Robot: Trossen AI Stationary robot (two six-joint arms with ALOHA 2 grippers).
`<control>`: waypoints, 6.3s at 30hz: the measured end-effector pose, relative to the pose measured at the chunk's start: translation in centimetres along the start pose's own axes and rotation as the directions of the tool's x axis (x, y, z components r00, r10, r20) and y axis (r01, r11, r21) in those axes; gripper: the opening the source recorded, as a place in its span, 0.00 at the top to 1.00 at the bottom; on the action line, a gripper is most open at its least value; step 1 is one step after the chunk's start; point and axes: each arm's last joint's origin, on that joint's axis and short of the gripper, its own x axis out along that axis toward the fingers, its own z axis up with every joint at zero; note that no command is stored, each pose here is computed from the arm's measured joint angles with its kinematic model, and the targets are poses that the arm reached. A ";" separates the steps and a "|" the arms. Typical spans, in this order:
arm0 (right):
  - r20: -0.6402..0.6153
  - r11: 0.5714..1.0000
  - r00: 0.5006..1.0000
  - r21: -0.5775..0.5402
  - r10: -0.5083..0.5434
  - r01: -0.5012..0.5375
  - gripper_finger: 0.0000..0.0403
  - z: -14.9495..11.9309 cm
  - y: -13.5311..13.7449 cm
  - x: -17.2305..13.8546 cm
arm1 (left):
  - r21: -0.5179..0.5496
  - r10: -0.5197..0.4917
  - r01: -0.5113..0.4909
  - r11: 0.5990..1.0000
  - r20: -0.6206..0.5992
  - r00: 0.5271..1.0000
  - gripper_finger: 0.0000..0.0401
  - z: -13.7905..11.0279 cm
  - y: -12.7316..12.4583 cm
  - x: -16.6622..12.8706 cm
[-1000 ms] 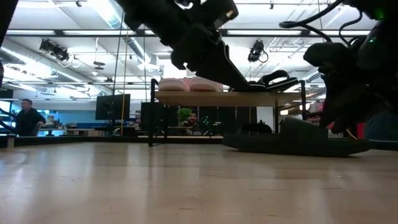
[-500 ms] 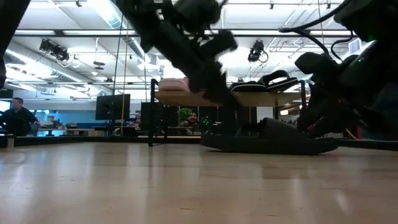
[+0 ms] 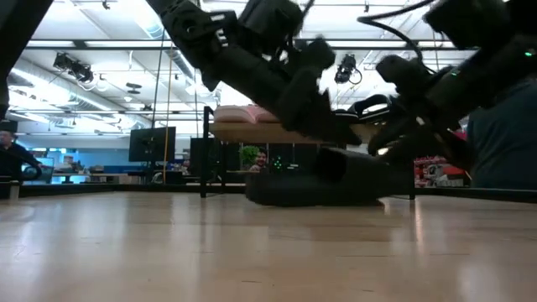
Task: Pick and place slides into the shelf
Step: Move the black slide to the center of the table, then put the black slide under the shelf
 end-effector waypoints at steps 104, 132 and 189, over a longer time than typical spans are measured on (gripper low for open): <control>-0.210 0.806 0.840 -0.239 0.501 -0.541 0.78 -4.8 6.9 -8.9 | 0.329 0.696 -0.617 0.715 -0.419 0.583 0.97 -2.6 6.3 -4.3; -0.214 0.807 0.845 -0.255 0.490 -0.532 0.78 -4.9 6.8 -8.8 | 0.106 0.544 -0.577 0.810 -0.503 0.672 0.48 -3.3 4.2 -4.1; -0.219 0.800 0.852 -0.295 0.476 -0.523 0.78 -5.0 6.7 -8.8 | -0.070 0.215 -0.278 0.958 -0.467 0.858 0.98 -2.9 -1.7 -2.6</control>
